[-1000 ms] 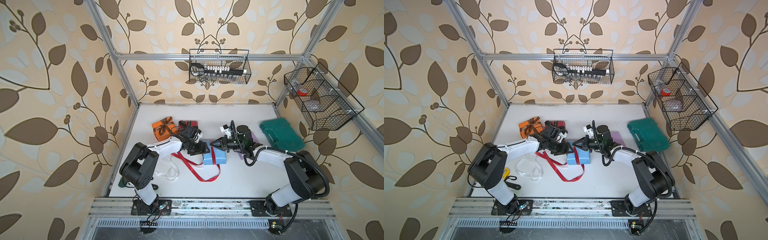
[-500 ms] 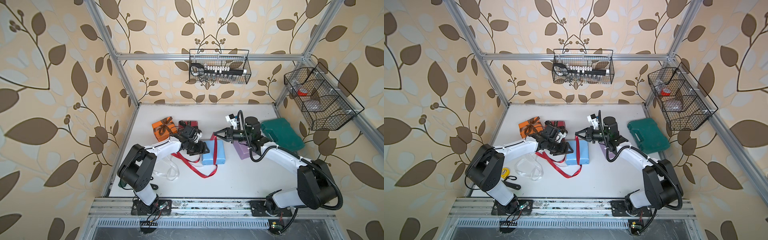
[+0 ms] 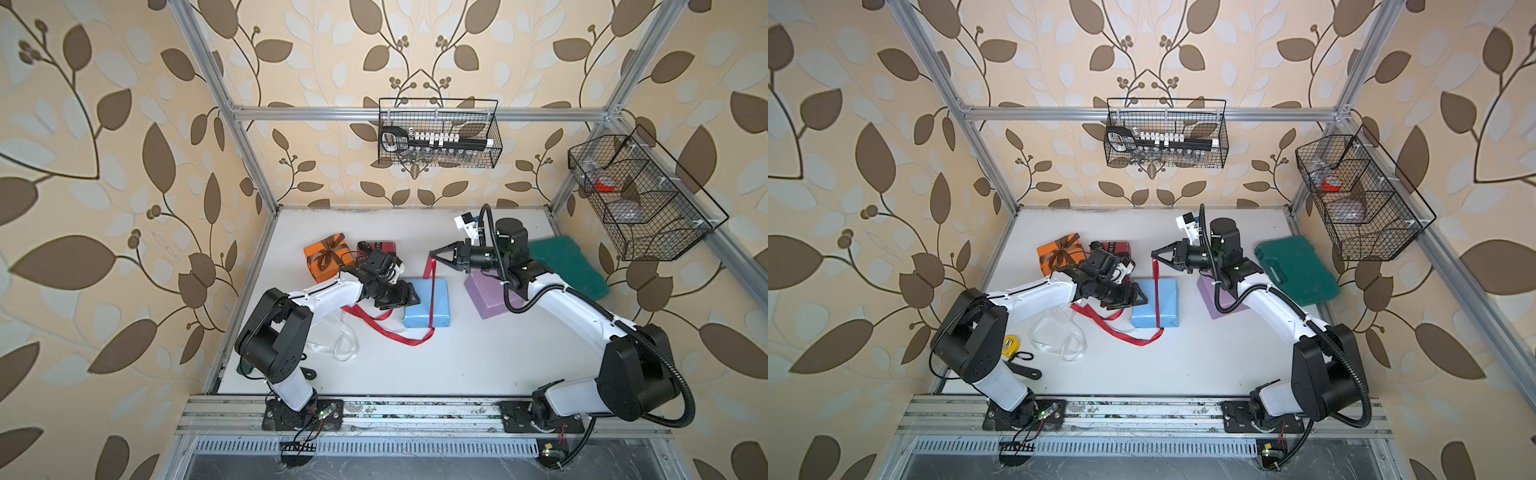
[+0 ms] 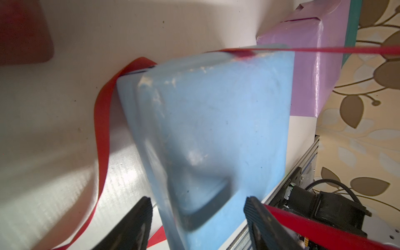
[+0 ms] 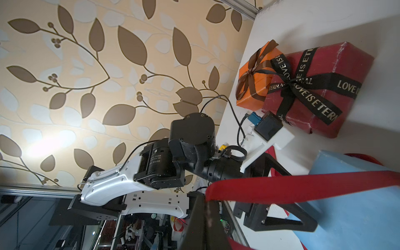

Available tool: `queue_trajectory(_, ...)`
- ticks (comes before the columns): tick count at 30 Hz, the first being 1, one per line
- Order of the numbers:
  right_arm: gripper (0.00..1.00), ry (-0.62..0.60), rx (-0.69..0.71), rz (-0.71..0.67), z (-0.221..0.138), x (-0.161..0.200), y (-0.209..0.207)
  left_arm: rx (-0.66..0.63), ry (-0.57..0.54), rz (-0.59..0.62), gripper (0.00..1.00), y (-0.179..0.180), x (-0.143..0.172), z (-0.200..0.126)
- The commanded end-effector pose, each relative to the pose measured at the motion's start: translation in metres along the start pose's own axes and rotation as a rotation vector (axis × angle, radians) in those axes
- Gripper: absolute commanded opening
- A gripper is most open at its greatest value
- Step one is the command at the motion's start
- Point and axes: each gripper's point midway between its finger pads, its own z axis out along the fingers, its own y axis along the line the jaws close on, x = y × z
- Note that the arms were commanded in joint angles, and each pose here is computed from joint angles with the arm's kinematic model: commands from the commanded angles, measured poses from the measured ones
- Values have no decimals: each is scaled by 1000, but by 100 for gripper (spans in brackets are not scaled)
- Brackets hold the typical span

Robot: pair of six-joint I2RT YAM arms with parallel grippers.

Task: Untie the ribbon bows on the gift boxes
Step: Pull the ribbon from the gift box.

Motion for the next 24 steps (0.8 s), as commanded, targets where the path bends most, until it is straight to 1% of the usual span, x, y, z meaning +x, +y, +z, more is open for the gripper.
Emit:
queue_trajectory(1,0,-1,-32,-63,-5,-9,24,51,-34,32,71,-25,-11,-12)
queue_trajectory(2,0,-6,-33,-95,-6,-13,27,56,-32,33,71,-27,-12,-12)
queue_trajectory(11,0,-6,-33,-143,-6,-26,46,86,-41,38,72,-40,-17,-15)
queue_trajectory(24,0,-36,-47,-221,-18,-43,80,40,11,18,73,-26,-10,9)
